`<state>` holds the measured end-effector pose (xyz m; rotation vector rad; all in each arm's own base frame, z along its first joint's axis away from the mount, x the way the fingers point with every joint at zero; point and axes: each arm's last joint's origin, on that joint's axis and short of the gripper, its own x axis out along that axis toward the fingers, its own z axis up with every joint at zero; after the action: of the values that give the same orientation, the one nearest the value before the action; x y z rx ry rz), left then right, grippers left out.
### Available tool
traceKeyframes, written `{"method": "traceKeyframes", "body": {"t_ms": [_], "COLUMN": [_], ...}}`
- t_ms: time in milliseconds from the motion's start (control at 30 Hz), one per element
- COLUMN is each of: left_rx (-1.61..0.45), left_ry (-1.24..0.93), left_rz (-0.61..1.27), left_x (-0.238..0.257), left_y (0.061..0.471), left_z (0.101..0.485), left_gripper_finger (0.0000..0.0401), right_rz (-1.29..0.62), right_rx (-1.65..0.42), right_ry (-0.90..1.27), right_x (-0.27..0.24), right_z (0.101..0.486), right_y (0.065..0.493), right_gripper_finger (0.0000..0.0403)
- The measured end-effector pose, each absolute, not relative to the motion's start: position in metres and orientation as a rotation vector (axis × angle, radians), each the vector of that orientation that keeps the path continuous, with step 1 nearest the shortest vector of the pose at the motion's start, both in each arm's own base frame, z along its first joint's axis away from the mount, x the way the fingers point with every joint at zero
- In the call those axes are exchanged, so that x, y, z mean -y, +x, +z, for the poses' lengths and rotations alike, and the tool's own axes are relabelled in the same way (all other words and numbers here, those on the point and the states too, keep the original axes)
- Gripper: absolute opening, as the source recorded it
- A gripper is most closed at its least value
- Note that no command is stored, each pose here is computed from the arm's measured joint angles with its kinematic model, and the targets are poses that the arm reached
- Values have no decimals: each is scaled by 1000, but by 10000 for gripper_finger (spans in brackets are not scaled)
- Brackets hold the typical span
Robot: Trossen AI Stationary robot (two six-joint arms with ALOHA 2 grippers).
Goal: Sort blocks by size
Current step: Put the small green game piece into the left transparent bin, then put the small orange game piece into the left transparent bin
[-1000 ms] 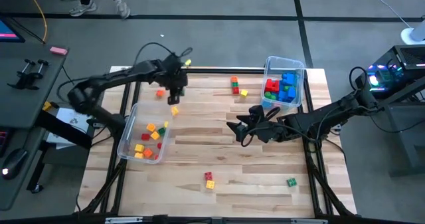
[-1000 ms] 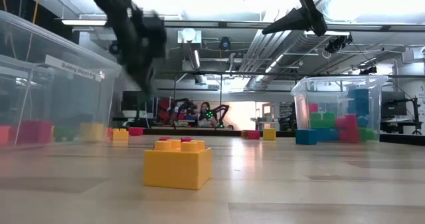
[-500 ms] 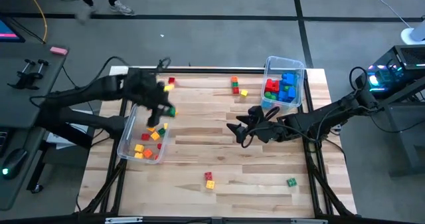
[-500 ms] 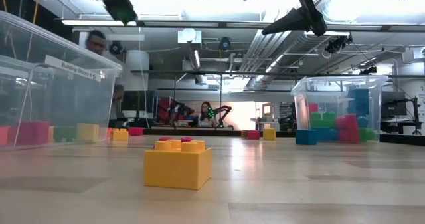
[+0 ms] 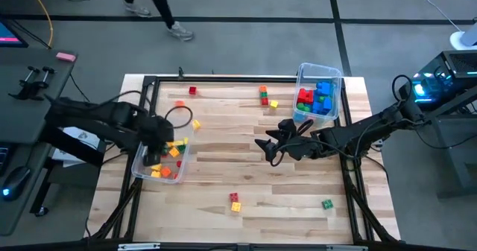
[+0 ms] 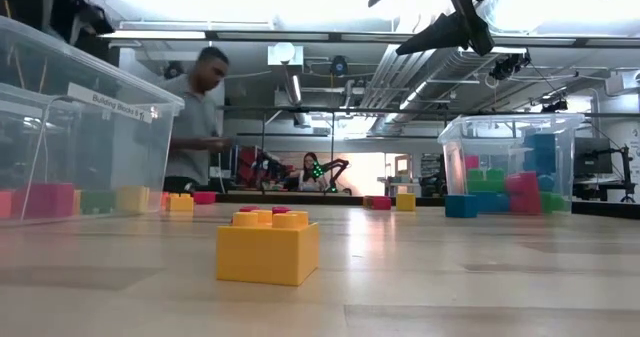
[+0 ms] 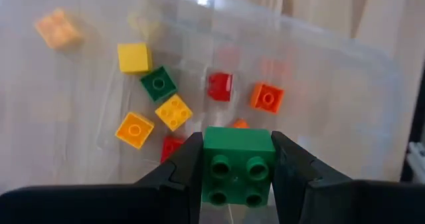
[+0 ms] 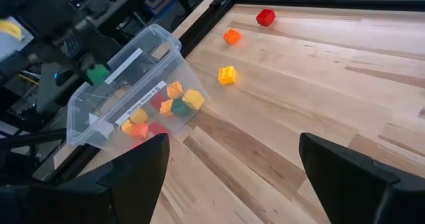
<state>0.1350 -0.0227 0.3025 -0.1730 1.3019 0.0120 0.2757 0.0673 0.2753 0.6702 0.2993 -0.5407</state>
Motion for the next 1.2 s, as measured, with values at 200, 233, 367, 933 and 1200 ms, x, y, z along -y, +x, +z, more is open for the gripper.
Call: {"method": "traceKeyframes", "body": {"t_ms": [200,233,367,933,1200], "left_rx": [-1386,-1393,-1402,-1417,-1667], "left_ry": [-184,-187,-226,-197,-25], "left_rz": [54,60,59,352,275], "left_x": [24,24,19,-191,-212], "left_y": [149,151,162,206,197], "left_z": [287,287,291,264,200], "left_gripper_finger": [203,224,292,314,314], "right_rz": [-541,-541,-540,-565,-564], "right_rx": [-299,-299,-299,-285,-285], "right_ry": [670,670,671,701,700], "right_x": [-67,-67,-67,-62,-62], "right_z": [275,275,275,275,275], "right_y": [276,276,276,277,277], "right_gripper_finger": [332,332,332,332,332]}}
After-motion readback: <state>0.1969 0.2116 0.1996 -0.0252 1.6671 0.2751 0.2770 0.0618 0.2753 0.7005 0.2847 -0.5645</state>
